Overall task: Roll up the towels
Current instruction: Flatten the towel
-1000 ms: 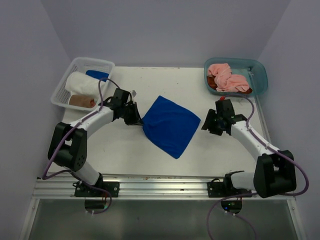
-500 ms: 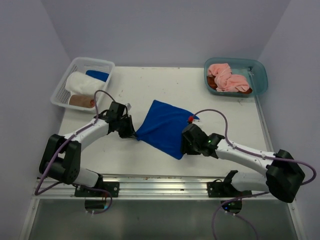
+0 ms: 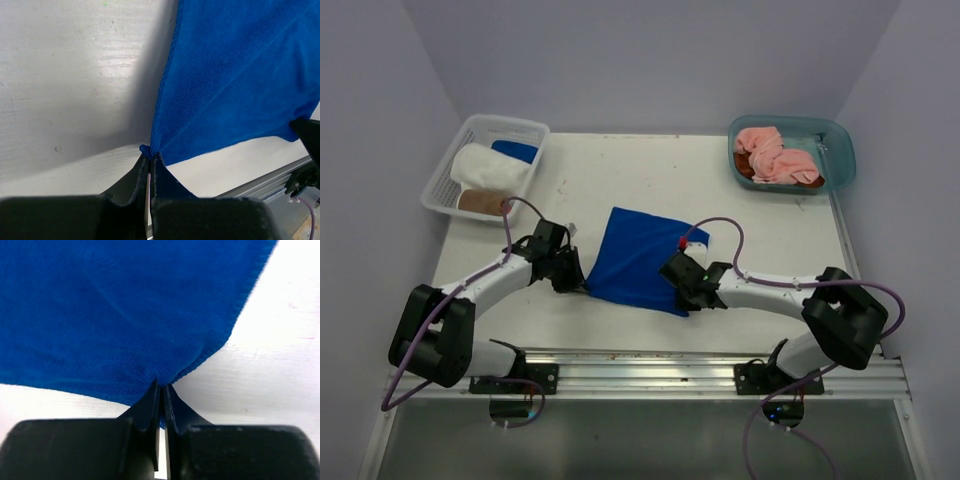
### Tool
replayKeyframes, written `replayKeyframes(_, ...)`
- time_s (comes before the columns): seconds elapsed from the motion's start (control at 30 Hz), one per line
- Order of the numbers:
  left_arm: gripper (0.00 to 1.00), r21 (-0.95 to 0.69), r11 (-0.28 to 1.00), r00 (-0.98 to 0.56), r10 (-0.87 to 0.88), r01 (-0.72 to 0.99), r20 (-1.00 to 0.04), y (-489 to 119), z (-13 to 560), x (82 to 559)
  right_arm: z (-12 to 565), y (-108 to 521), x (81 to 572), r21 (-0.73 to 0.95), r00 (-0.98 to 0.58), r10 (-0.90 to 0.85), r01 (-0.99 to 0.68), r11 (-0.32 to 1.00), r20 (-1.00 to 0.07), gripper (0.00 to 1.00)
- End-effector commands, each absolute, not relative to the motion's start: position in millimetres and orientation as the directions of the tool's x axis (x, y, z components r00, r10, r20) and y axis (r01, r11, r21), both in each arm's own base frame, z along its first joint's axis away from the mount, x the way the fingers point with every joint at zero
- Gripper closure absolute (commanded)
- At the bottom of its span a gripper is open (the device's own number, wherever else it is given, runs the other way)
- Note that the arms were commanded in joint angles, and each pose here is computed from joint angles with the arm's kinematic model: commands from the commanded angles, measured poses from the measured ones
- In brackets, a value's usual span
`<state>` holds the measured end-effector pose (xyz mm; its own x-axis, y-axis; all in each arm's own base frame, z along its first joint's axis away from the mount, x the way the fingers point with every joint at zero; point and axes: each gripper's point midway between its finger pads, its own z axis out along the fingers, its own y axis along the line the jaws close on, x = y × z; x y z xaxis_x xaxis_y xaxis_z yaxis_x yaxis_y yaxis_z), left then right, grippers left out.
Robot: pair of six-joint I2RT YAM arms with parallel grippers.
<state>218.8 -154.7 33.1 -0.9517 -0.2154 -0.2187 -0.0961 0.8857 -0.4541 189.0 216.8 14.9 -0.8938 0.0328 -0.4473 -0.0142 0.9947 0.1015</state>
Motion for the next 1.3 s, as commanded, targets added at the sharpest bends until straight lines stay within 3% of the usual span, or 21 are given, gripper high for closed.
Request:
replayKeyframes(0.0, 1.0, -0.491, 0.866, -0.944, -0.233, -0.092, -0.235, -160.5, 37.8, 221.0, 20.4, 187.7, 205.5, -0.007, -0.865, 0.054, 0.067, 0.998, -0.499, 0.98)
replayKeyframes(0.17, 1.0, -0.508, 0.855, -0.945, -0.246, -0.105, -0.217, -162.7, 36.9, 207.0, 25.6, 144.8, 193.1, -0.116, -0.865, 0.035, 0.108, 0.987, -0.501, 0.93)
replayKeyframes(0.2, 1.0, -0.51, 0.854, -0.946, -0.244, -0.105, -0.214, -164.7, 36.5, 203.3, 26.9, 141.4, 190.3, -0.113, -0.866, 0.044, 0.115, 0.987, -0.499, 0.78)
replayKeyframes(0.3, 1.0, -0.515, 0.851, -0.948, -0.242, -0.105, -0.208, -172.4, 36.0, 192.9, 29.2, 134.6, 175.6, -0.076, -0.875, 0.077, 0.129, 0.989, -0.479, 0.49)
replayKeyframes(0.4, 1.0, -0.51, 0.854, -0.954, -0.231, -0.104, -0.193, -178.5, 31.7, 181.0, 31.7, 136.6, 161.7, 0.025, -0.875, 0.143, 0.149, 0.989, -0.463, 0.4)
replayKeyframes(0.5, 1.0, -0.498, 0.86, -0.953, -0.232, -0.108, -0.194, -177.8, 28.8, 177.0, 30.4, 144.2, 152.5, 0.153, -0.871, 0.226, 0.175, 0.973, -0.437, 0.39)
replayKeyframes(0.63, 1.0, -0.491, 0.864, -0.951, -0.235, -0.109, -0.202, -176.7, 30.9, 179.3, 30.0, 171.8, 152.1, 0.356, -0.855, 0.318, 0.171, 0.919, -0.41, 0.43)
replayKeyframes(0.93, 1.0, -0.484, 0.868, -0.948, -0.236, -0.107, -0.214, -175.8, 34.2, 183.0, 6.2, 174.6, 153.8, 0.322, -0.867, 0.302, 0.177, 0.93, -0.396, 0.49)
replayKeyframes(1.03, 1.0, -0.482, 0.869, -0.947, -0.239, -0.11, -0.215, -175.3, 34.6, 182.7, 5.3, 175.4, 157.2, 0.302, -0.868, 0.294, 0.179, 0.936, -0.399, 0.6)
replayKeyframes(1.07, 1.0, -0.485, 0.868, -0.946, -0.241, -0.111, -0.216, -175.6, 35.6, 183.3, 6.8, 176.0, 158.9, 0.3, -0.866, 0.295, 0.18, 0.937, -0.403, 0.76)
replayKeyframes(1.17, 1.0, -0.484, 0.869, -0.944, -0.242, -0.108, -0.224, -175.9, 39.1, 186.2, 13.7, 173.0, 162.0, 0.29, -0.856, 0.3, 0.187, 0.939, -0.421, 1.0)
replayKeyframes(1.27, 1.0, -0.487, 0.869, -0.937, -0.241, -0.091, -0.254, -178.1, 51.6, 194.4, 33.8, 168.6, 168.6, 0.296, -0.829, 0.307, 0.18, 0.938, -0.467, 1.0)
